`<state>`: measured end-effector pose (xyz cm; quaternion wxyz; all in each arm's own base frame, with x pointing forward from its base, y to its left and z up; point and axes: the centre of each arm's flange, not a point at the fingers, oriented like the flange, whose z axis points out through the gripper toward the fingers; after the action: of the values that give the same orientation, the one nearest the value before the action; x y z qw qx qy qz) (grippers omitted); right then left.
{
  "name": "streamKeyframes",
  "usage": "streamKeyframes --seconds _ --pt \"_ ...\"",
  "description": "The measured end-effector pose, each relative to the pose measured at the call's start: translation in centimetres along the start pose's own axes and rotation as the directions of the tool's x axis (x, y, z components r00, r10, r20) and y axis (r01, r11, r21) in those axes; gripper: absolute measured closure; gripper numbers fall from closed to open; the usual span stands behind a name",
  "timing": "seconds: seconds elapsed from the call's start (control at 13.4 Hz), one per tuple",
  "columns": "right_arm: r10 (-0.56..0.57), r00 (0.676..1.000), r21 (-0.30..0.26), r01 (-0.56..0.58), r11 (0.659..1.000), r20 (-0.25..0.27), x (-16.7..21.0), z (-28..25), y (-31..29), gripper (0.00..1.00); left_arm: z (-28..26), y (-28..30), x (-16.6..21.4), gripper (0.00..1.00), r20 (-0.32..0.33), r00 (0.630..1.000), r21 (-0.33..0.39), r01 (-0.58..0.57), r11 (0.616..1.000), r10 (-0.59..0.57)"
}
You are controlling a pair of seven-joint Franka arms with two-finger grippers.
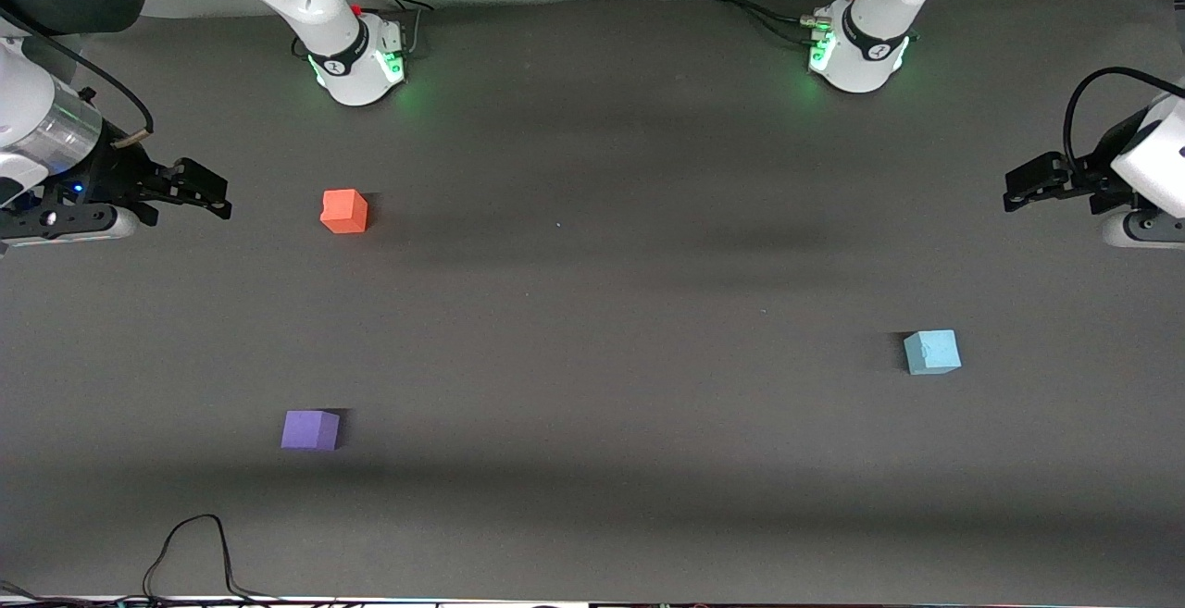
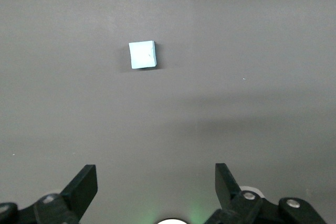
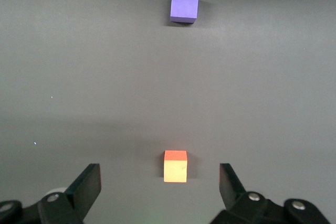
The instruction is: Place blue block between orange and purple blocks
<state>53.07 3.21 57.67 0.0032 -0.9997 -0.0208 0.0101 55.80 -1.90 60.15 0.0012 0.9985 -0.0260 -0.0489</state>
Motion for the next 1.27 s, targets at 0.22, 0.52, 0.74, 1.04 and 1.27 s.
streamKeyframes --seconds 0.22,0.52,0.74,1.04,1.27 --pt "0.0 1.0 0.0 0.0 1.0 0.004 0.0 0.2 0.0 0.0 0.1 0.0 0.0 0.0 0.002 1.0 0.0 0.0 1.0 0.0" --pt "0.0 1.0 0.0 0.0 1.0 0.008 0.0 0.4 0.0 0.0 0.6 -0.2 0.1 0.0 0.015 1.0 0.0 0.002 1.0 -0.002" --pt "0.001 1.0 0.0 -0.001 1.0 0.011 0.0 0.5 0.0 0.0 2.6 -1.3 0.6 0.0 0.027 0.999 -0.001 0.019 1.0 -0.019" --pt "0.001 1.0 0.0 -0.001 1.0 0.018 0.0 0.8 0.1 0.0 8.0 -3.0 2.1 0.0 -0.003 0.999 -0.001 0.046 0.999 -0.046" --pt "0.001 1.0 0.0 -0.001 1.0 0.02 0.0 0.9 0.1 0.0 13.5 -4.1 3.0 0.0 -0.032 0.998 0.013 0.051 0.999 -0.051"
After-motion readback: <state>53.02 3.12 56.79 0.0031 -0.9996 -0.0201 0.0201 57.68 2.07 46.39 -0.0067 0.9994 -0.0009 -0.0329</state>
